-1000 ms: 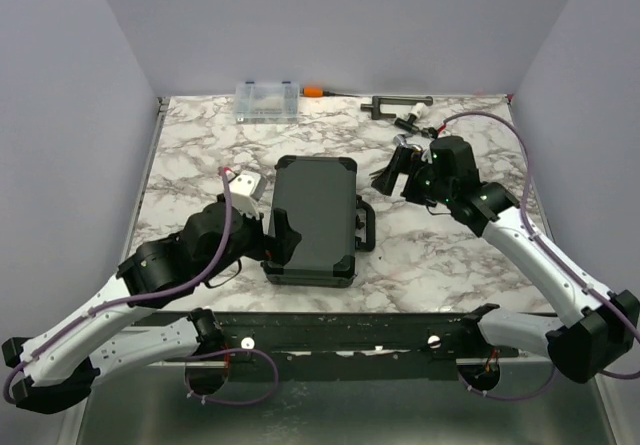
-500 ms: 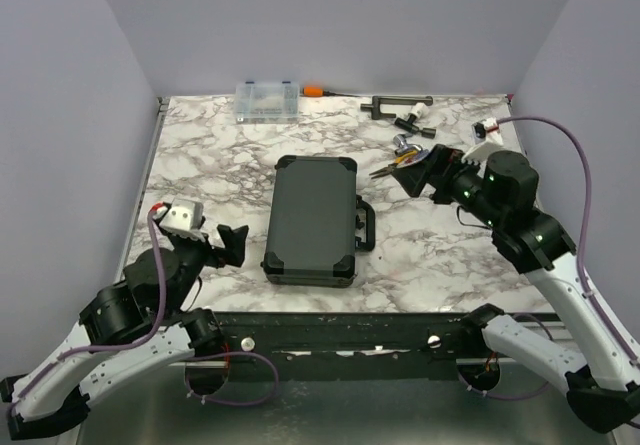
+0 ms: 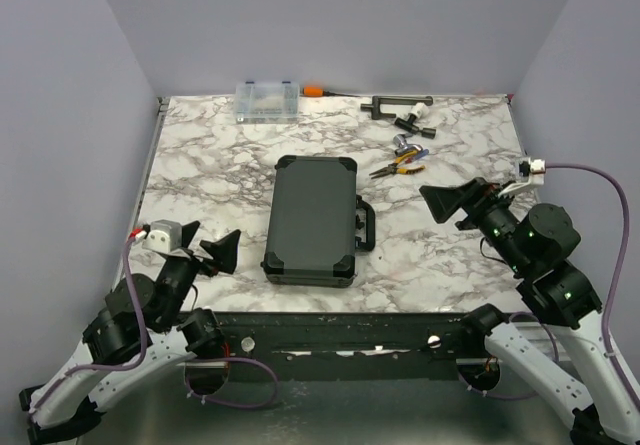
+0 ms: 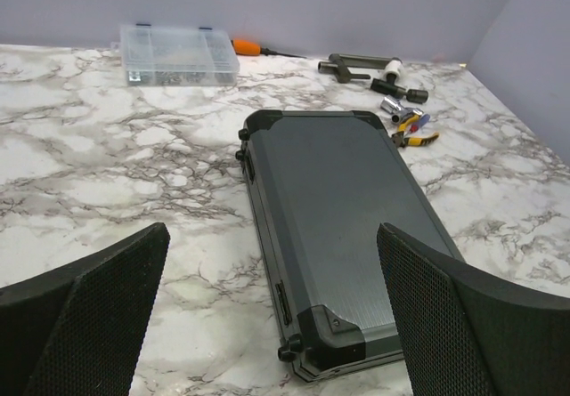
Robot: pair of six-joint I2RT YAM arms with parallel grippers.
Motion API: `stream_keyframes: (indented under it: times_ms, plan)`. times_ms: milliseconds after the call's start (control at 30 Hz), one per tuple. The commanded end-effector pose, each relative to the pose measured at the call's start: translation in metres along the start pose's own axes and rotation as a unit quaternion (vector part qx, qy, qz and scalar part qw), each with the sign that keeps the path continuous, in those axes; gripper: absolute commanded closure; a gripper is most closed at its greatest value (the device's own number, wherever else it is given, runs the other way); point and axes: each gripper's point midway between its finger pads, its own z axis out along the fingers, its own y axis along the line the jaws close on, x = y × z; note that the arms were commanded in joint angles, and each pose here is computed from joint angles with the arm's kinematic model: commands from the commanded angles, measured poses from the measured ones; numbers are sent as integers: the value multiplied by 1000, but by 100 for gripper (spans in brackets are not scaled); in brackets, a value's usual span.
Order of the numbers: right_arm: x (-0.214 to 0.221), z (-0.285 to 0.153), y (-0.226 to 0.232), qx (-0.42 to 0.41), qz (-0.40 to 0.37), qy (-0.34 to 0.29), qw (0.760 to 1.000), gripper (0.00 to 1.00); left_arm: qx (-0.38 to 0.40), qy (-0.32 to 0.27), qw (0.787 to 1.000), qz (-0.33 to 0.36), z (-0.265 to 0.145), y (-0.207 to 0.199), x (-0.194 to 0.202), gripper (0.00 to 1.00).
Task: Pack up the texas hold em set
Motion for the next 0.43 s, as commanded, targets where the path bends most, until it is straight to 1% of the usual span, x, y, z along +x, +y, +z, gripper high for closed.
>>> stream_keyframes:
  times_ms: [0,167,233,400]
  plan:
    - [9,-10,-25,53,1,1,999,0,8,10,1000,26,10,-9,6,1]
    - [14,-18,-36,82,14,6,997,0,13,24,999,43,15,-14,11,2]
    - [19,-17,-33,67,-1,20,998,0,12,24,999,43,15,-14,12,2]
    - [17,-22,-42,90,-5,12,996,0,14,18,999,46,16,-14,12,2]
